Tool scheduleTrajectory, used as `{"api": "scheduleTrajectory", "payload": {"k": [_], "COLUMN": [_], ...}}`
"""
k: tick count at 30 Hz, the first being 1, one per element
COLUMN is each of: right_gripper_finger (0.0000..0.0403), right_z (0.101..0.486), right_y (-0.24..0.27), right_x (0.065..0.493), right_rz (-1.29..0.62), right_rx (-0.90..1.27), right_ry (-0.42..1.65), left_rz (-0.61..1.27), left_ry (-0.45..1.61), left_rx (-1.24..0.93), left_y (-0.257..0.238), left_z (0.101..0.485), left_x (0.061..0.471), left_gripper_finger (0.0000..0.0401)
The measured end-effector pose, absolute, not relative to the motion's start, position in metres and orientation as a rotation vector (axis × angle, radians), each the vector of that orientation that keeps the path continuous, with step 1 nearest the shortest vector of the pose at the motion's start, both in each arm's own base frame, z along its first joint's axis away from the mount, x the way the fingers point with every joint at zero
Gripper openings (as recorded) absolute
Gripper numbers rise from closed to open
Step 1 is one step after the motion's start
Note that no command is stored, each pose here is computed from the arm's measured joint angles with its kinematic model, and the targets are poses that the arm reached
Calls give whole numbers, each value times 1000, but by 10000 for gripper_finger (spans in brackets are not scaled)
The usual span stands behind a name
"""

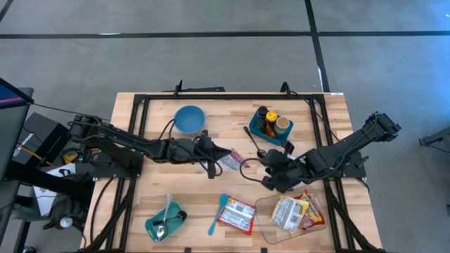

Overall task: Pick & Place Food Item
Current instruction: Put the pink green noodle pack into the transparent bin

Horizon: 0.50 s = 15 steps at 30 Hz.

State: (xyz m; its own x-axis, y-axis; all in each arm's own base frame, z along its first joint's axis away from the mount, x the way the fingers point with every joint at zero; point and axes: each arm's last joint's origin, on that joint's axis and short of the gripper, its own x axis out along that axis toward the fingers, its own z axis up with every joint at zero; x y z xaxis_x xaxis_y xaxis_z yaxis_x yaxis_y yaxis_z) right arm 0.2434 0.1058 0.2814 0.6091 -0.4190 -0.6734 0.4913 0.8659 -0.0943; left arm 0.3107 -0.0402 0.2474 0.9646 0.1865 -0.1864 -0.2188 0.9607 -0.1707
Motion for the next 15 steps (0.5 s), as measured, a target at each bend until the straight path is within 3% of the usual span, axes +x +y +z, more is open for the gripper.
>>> {"api": "scheduleTrajectory", "payload": {"k": [15], "right_gripper_finger": [77], "right_z": [285], "right_y": [100], "right_x": [255], "right_rz": [-481], "right_rx": [170], "right_ry": [726], "left_rz": [208], "left_ry": [93], "left_rx": [-213], "left_y": [-37], "left_z": [255], "left_x": [312], "left_gripper_finger": [0]}}
